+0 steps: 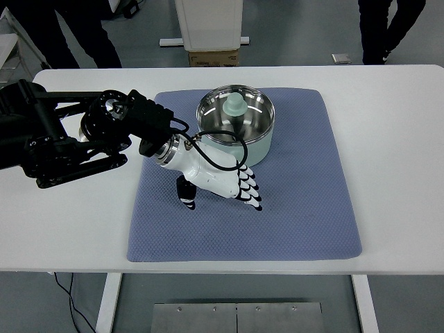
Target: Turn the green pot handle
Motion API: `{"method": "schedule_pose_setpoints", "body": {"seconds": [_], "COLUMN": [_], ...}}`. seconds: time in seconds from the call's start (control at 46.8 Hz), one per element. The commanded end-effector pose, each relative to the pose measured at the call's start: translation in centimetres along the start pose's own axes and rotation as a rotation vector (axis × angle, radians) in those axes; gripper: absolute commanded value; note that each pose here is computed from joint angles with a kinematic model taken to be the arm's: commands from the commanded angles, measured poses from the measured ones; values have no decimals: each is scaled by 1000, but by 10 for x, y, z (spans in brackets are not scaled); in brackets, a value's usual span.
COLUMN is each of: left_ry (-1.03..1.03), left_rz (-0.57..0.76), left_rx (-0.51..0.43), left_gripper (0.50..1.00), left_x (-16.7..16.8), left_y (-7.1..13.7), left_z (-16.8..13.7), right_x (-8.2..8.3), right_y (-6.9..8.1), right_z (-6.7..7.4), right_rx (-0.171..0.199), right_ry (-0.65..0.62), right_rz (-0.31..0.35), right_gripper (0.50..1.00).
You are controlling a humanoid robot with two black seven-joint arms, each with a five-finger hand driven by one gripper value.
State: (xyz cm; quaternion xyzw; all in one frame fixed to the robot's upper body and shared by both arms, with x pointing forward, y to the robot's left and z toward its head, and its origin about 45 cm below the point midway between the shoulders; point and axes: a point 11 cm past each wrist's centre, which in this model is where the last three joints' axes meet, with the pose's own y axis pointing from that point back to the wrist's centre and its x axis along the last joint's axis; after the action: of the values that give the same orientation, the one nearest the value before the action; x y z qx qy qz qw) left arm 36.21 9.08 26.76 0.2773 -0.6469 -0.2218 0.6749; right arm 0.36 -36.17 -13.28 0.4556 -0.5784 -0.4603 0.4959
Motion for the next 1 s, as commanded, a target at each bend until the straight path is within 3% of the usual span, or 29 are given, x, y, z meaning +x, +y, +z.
{"method": "schedule_pose_setpoints", "body": {"seconds": [0.0, 0.513, 0.983], "left_ry": [-2, -1, -120], "left_rz": [-9, -15, -34], "left_rx": [14, 37, 64], "left_gripper": [1000, 1000, 1000], "left_x": [-4, -8, -9], "left_y": [1, 4, 9], "left_z": [-4, -11, -16], "right_x": [0, 0, 0], "right_y": [0, 0, 0], "right_z": [0, 0, 0], "right_rx": [1, 1, 1], "right_ry": [0, 0, 0], "right_rz": [0, 0, 0], "right_gripper": [1000, 1000, 1000]}}
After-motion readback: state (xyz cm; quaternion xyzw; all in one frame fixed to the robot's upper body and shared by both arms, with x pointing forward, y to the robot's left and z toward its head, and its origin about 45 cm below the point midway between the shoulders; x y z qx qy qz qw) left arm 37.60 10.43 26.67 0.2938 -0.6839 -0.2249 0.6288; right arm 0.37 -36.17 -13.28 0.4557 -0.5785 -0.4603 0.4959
